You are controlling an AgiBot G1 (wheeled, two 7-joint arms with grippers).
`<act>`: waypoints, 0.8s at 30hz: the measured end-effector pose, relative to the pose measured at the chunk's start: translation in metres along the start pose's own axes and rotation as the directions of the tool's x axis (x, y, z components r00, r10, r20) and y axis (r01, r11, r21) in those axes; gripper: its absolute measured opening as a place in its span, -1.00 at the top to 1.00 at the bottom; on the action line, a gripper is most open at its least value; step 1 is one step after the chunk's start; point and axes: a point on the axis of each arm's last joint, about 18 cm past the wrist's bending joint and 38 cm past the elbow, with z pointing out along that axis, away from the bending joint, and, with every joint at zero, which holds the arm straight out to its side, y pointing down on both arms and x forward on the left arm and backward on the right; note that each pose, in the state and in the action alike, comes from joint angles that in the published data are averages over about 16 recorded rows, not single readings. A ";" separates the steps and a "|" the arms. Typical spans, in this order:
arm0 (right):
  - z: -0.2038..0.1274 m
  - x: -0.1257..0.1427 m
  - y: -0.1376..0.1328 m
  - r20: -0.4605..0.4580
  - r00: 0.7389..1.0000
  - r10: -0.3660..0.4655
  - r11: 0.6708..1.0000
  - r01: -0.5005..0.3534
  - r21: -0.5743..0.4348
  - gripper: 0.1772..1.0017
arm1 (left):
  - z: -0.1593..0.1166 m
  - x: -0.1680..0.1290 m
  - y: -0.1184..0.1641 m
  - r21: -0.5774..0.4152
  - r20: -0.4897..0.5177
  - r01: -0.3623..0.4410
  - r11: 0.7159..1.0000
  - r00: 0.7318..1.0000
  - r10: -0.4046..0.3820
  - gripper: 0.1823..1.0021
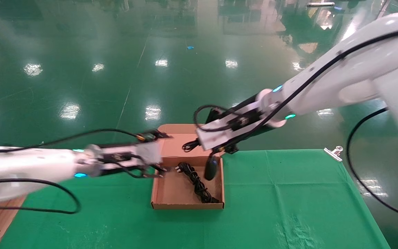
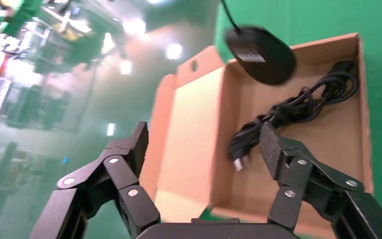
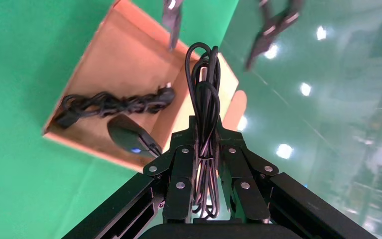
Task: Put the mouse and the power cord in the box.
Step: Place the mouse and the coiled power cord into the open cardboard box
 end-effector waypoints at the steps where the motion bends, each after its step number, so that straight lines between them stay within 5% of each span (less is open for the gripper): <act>1: 0.005 0.000 -0.003 -0.011 1.000 -0.006 1.000 0.006 -0.003 0.87 | -0.009 -0.002 0.004 0.006 0.009 0.006 1.000 1.000 -0.007 -0.33; 12: 0.060 -0.013 -0.044 -0.106 0.994 -0.039 0.999 0.040 0.000 0.87 | -0.085 -0.001 0.046 0.007 0.086 0.075 0.997 0.994 -0.075 -0.80; 24: 0.088 -0.044 -0.048 -0.071 0.997 -0.027 0.999 0.025 -0.035 0.87 | -0.102 0.024 0.076 -0.050 0.095 0.119 0.992 0.989 -0.114 -0.98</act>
